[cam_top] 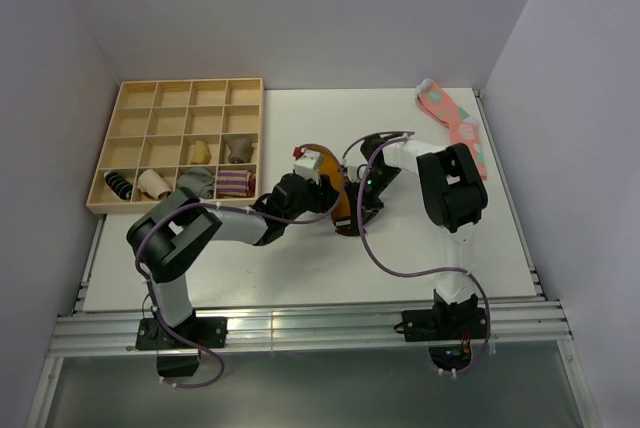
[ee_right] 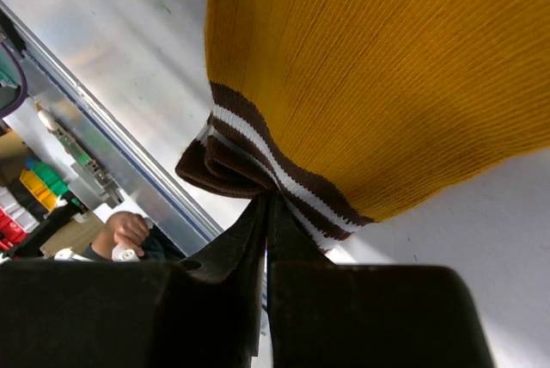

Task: Roll the socks
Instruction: Roll the sock at the center of the board.

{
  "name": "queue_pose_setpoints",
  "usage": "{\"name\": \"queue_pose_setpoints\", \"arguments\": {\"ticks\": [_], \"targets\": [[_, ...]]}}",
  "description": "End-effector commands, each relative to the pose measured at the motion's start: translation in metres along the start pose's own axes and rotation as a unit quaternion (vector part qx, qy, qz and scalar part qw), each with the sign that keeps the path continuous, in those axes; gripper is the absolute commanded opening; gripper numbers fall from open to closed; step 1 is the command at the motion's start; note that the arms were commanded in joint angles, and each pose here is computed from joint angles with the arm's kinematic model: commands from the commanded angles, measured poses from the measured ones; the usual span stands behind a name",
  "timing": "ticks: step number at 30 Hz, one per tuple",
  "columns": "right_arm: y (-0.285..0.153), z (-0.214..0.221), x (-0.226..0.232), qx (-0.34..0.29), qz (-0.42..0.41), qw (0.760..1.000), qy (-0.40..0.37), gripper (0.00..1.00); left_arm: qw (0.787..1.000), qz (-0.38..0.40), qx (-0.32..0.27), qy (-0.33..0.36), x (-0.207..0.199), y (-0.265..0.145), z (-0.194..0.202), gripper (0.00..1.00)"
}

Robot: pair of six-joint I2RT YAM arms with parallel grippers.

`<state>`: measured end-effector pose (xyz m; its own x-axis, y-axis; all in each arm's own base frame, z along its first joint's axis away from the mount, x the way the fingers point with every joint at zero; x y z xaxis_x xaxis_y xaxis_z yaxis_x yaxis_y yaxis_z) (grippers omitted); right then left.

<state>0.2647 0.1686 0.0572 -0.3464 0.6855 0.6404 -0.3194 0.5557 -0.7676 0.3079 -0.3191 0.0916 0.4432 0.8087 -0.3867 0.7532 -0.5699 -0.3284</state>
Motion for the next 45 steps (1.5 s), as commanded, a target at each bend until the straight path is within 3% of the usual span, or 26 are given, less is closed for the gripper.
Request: {"name": "queue_pose_setpoints", "arguments": {"ticks": [1,12,31,45], "targets": [[-0.004,-0.003,-0.007,0.01,0.017,1.0,-0.004,0.0,0.992,0.11,-0.026,0.053,-0.032,-0.011,-0.018,0.56],[-0.008,-0.007,-0.004,0.014,0.015,1.0,-0.004,0.0,0.978,0.185,0.053,0.08,-0.05,-0.03,0.021,0.56],[-0.009,-0.011,-0.004,0.017,0.016,1.0,-0.001,0.0,0.972,0.205,0.084,0.079,-0.055,-0.035,0.044,0.54],[-0.011,-0.01,-0.003,0.018,0.014,1.0,-0.004,0.0,0.97,0.198,0.11,0.086,-0.053,-0.02,0.057,0.46]]}}
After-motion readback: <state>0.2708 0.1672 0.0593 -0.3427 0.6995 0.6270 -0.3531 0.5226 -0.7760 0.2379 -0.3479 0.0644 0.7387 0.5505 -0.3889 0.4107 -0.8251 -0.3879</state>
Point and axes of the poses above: each gripper's point midway between its finger pads, its own y axis out along the fingers, its own x axis along the line the jaws close on, z = x × y, the point moved 5 cm from there along -y, back along the fingers, and after that the axes turned 2 degrees about -y, right-handed, at the moved point
